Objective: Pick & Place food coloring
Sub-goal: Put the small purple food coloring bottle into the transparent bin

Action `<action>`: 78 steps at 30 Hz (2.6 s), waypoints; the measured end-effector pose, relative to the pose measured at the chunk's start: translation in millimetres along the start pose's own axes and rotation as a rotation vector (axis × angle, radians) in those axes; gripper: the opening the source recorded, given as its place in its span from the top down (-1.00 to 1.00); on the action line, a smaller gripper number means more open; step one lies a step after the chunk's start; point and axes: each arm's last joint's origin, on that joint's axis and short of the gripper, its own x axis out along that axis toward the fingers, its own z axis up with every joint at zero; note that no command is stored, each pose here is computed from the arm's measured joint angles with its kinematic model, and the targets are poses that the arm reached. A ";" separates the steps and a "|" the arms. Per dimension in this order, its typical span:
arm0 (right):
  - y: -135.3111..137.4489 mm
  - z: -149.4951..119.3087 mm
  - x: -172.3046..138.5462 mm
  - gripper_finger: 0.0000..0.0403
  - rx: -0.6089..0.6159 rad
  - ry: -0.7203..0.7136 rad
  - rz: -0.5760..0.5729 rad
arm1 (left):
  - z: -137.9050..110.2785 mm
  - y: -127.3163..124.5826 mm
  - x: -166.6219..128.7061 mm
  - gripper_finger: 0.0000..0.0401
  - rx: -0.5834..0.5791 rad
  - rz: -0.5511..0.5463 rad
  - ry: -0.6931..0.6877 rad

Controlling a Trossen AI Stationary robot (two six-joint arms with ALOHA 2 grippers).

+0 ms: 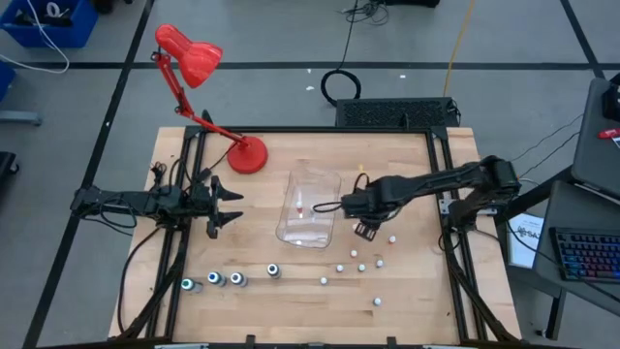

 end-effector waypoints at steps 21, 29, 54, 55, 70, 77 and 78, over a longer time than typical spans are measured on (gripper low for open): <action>-9.9 -30.2 43.6 0.23 0.083 -0.083 0.159 | -0.1 0.0 0.0 -0.26 0.000 0.000 0.000; -9.2 -30.1 48.1 0.23 0.081 -0.062 0.139 | 0.0 0.0 0.0 -0.26 0.000 0.000 0.000; -10.7 -31.8 61.6 0.23 0.095 -0.084 0.163 | 0.0 0.0 0.0 -0.26 0.000 0.000 0.000; -10.8 -31.9 61.6 0.23 0.095 -0.084 0.162 | 0.0 0.0 0.0 -0.26 0.000 0.000 0.000; -13.3 -32.6 62.1 0.34 0.127 -0.064 0.151 | -0.1 0.0 0.0 -0.26 0.000 0.000 0.000; -16.3 -30.1 62.5 0.71 0.110 -0.056 0.168 | 0.0 0.0 0.0 -0.26 0.000 0.000 0.000; -16.0 -29.6 62.4 0.77 0.095 -0.062 0.171 | 0.0 0.0 0.0 -0.26 0.000 0.000 0.000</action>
